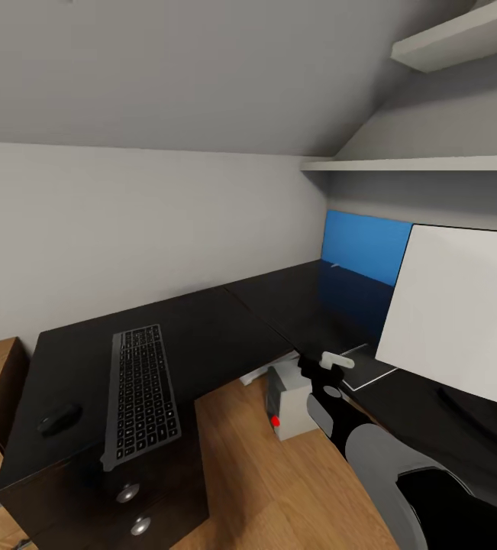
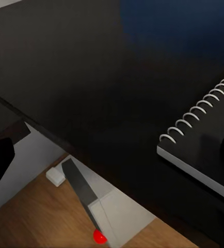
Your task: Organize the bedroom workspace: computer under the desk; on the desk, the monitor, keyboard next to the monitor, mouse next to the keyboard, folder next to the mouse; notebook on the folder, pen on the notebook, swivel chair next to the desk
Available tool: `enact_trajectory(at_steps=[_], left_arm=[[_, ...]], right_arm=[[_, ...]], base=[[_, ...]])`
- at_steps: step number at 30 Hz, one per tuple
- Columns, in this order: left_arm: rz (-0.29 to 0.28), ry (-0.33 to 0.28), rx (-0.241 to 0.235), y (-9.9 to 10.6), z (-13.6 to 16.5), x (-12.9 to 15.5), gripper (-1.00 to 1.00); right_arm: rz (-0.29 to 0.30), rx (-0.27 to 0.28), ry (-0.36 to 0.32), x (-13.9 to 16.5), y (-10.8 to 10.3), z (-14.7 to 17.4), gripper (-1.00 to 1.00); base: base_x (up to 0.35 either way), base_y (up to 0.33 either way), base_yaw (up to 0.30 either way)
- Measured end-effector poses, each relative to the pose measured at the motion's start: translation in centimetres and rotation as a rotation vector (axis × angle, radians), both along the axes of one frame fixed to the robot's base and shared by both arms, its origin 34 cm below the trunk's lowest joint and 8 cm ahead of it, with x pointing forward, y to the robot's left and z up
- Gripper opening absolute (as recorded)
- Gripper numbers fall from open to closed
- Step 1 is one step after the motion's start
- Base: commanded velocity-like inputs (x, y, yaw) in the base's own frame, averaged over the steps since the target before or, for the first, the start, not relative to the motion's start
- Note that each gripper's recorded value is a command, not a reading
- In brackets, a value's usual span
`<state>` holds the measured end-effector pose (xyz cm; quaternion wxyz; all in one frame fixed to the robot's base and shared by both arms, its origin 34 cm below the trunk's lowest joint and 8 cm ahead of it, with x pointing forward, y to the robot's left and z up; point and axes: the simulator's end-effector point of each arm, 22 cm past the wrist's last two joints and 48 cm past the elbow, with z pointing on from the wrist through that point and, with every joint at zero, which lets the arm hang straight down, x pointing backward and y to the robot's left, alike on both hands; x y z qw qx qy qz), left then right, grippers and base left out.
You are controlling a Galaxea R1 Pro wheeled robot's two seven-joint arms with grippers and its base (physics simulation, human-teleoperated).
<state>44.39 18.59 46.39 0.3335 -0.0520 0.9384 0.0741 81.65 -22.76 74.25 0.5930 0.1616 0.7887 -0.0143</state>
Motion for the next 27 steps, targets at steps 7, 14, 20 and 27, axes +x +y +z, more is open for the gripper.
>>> enact_trajectory(at_steps=[7,14,20,27], left_arm=[[0.0,0.0,0.0,0.0,0.0,0.0,1.0],[-0.001,0.0,0.0,0.0,0.6,0.1,1.0],[-0.001,0.001,-0.001,-0.1,1.7,0.2,1.0],[0.0,0.001,-0.001,-0.1,3.0,0.3,1.0]], right_arm=[[0.001,-0.002,0.0,0.0,0.0,0.0,1.0],[0.005,-0.01,0.014,-0.2,0.0,-0.1,1.0],[0.007,-0.02,0.041,-0.6,-0.1,-0.1,1.0],[0.003,-0.02,0.072,-1.1,-0.2,-0.1,1.0]], base=[[0.0,0.0,0.0],[0.0,0.0,0.0],[0.0,0.0,0.0],[0.0,0.0,0.0]])
